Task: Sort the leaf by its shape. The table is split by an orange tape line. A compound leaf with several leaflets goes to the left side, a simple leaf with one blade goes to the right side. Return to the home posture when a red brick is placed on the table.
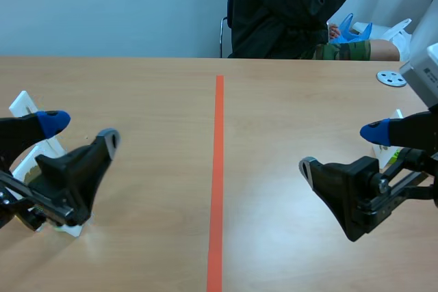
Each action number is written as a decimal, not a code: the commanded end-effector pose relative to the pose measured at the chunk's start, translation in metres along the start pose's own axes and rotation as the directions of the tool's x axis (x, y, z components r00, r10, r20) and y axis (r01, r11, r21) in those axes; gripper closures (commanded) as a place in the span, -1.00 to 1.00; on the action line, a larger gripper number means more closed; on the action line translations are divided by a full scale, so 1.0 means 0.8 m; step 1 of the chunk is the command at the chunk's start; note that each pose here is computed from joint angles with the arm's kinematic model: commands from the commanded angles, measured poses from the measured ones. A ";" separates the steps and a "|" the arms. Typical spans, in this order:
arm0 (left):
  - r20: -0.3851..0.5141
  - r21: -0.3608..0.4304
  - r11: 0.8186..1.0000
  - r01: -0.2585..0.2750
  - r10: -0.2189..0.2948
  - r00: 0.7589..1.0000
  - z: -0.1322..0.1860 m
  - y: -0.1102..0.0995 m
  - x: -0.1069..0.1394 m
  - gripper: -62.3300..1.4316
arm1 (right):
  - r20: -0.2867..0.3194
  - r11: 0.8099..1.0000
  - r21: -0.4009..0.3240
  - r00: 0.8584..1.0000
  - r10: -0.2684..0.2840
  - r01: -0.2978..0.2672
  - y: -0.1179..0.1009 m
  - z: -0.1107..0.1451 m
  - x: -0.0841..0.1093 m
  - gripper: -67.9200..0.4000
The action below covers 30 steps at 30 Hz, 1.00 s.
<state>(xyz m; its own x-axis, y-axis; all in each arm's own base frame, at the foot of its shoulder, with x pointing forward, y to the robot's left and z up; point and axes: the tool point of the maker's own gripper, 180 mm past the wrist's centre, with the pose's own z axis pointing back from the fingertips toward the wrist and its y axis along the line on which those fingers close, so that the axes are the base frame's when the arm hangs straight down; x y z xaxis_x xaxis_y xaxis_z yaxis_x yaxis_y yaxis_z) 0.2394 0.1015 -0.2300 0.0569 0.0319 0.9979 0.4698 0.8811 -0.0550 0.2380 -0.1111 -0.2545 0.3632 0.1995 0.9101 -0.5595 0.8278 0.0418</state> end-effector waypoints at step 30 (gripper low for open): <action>-0.221 -0.129 0.986 -0.108 0.077 0.972 -0.014 -0.058 -0.021 -1.00 | 0.027 1.000 -0.007 0.999 0.023 -0.023 -0.005 0.002 0.013 -1.00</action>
<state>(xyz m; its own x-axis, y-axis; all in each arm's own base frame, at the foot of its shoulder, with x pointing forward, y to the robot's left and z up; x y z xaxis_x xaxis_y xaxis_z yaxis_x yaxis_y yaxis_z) 0.2239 0.0560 -0.2532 0.3078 -0.0250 0.9511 0.5700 0.8052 -0.1633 0.2387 -0.1122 -0.2547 0.3646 0.1981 0.9099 -0.5533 0.8320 0.0406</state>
